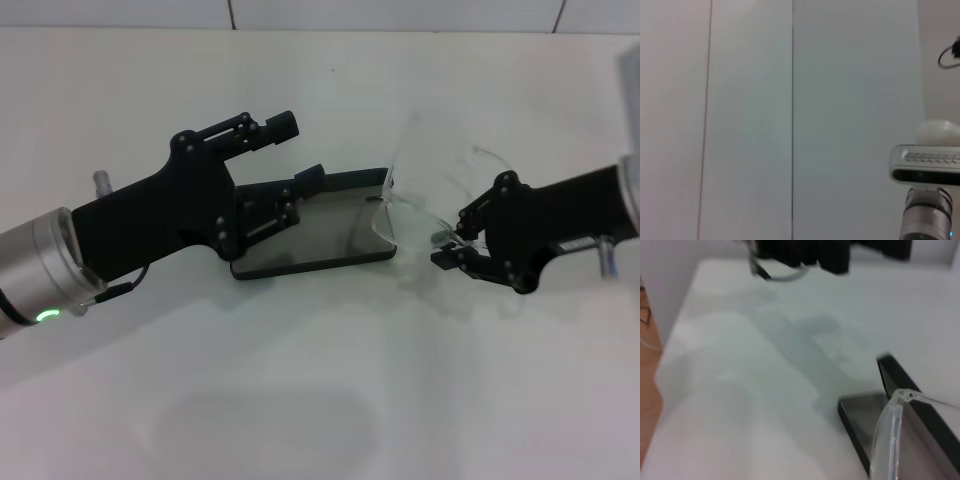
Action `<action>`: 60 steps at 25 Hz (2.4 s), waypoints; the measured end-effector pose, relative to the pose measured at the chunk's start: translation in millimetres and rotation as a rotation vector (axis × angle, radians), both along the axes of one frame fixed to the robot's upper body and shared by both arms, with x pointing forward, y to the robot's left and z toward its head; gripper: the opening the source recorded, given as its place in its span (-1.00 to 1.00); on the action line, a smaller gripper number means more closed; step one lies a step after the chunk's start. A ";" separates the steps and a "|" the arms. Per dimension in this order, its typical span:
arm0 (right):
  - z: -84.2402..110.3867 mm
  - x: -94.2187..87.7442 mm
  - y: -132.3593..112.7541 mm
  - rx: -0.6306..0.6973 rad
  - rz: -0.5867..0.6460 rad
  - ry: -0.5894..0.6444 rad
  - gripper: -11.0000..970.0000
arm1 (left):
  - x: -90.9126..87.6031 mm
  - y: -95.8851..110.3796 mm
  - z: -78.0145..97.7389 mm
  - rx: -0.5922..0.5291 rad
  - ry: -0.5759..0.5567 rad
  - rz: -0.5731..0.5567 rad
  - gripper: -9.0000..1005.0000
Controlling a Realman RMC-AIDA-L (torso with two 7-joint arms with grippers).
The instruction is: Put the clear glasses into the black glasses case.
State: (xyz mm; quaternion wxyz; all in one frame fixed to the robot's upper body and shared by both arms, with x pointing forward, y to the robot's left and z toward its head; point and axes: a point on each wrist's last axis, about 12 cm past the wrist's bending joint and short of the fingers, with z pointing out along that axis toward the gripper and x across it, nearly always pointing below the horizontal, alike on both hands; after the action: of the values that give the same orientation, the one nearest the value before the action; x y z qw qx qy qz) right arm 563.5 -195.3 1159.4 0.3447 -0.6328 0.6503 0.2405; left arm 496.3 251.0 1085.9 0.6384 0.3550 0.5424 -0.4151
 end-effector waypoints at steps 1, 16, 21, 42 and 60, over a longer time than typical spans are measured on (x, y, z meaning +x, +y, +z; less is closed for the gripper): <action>-3.1 -5.7 -7.8 0.049 0.044 -0.061 -0.73 | -1.1 0.6 0.5 -0.006 0.000 -0.007 0.14; -40.7 -37.7 -19.6 0.281 0.342 -0.389 -0.73 | 8.2 -1.7 11.0 -0.038 0.074 -0.084 0.14; -41.2 -36.9 -12.4 0.277 0.389 -0.423 -0.73 | 11.4 -12.4 15.2 -0.026 0.080 -0.163 0.14; -36.6 -31.0 2.3 0.329 0.460 -0.501 -0.73 | 15.1 -40.6 17.0 0.042 0.135 -0.368 0.14; -38.6 -39.0 -0.9 0.369 0.515 -0.576 -0.73 | 15.4 -26.4 26.3 -0.004 0.223 -0.393 0.14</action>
State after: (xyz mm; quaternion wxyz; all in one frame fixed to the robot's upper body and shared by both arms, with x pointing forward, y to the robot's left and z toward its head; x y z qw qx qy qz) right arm 524.5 -196.1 1120.9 0.5483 -0.7437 0.2943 0.2443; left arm 511.7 224.5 1112.2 0.4819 0.4044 0.5291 -0.5695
